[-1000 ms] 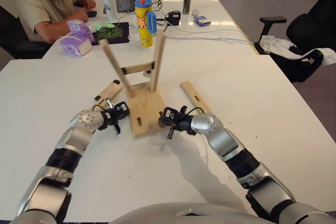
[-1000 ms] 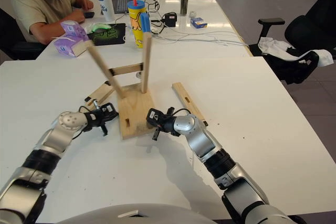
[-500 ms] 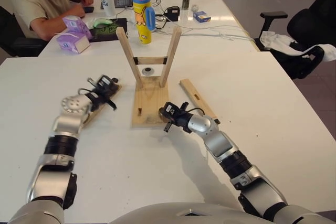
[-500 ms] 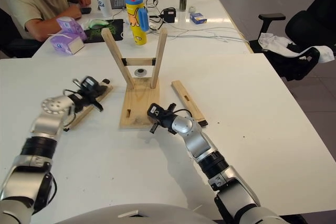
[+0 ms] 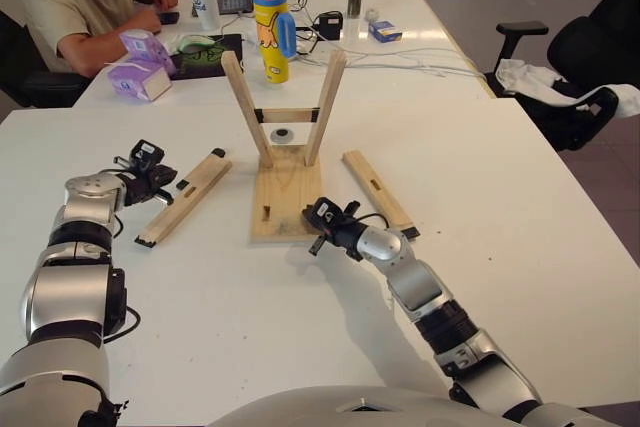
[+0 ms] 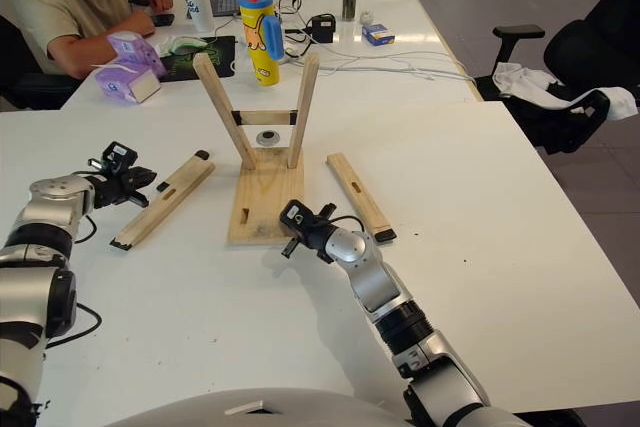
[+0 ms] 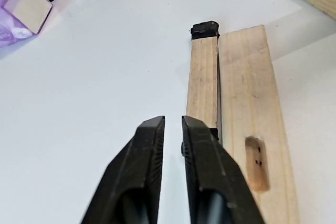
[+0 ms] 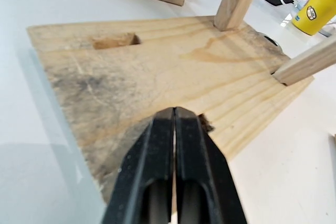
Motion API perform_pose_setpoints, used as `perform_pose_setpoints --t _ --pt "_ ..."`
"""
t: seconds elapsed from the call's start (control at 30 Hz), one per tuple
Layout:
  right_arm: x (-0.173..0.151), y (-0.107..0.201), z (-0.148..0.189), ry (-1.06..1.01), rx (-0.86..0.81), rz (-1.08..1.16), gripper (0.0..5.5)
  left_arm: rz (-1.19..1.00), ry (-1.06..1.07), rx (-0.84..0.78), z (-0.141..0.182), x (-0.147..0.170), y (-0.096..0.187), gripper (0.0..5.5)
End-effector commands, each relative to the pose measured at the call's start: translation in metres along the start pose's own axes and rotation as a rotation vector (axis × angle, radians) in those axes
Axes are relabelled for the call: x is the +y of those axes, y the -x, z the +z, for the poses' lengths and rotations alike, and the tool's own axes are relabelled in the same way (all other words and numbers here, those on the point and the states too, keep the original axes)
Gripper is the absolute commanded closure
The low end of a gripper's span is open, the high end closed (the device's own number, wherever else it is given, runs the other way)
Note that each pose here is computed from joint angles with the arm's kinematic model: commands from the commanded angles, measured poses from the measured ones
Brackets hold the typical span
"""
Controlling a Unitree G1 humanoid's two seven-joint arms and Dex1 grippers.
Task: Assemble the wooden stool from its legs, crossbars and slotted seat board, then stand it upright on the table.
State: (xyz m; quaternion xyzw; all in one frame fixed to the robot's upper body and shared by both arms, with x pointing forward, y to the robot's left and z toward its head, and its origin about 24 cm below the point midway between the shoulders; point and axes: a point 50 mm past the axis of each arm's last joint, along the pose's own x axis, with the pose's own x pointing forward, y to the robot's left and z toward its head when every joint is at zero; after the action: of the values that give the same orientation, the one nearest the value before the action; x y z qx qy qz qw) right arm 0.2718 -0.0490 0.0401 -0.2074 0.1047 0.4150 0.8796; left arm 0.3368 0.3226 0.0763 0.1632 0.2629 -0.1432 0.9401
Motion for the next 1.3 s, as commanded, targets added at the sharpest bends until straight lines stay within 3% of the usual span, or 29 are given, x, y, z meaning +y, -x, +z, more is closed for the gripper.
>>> perform_pose_setpoints --t 0.03,0.27,0.67,1.13,1.3 --pt "0.005 0.003 -0.006 -0.026 0.029 0.018 5.5 -0.008 0.077 -0.012 0.003 0.011 0.009 4.25" --pt "0.007 0.004 -0.005 -0.026 0.034 0.047 5.5 -0.041 0.042 0.062 -0.016 0.01 0.013 3.37" --pt "0.01 0.004 -0.002 -0.01 0.037 0.105 5.5 -0.077 0.101 0.121 -0.047 -0.001 0.014 3.37" --pt "0.012 0.0 0.0 0.039 0.035 0.169 5.5 0.012 0.162 0.064 -0.072 -0.019 0.006 3.37" --pt "0.013 -0.001 0.002 0.041 0.027 0.183 5.5 -0.01 0.242 -0.041 -0.065 -0.031 -0.004 3.37"
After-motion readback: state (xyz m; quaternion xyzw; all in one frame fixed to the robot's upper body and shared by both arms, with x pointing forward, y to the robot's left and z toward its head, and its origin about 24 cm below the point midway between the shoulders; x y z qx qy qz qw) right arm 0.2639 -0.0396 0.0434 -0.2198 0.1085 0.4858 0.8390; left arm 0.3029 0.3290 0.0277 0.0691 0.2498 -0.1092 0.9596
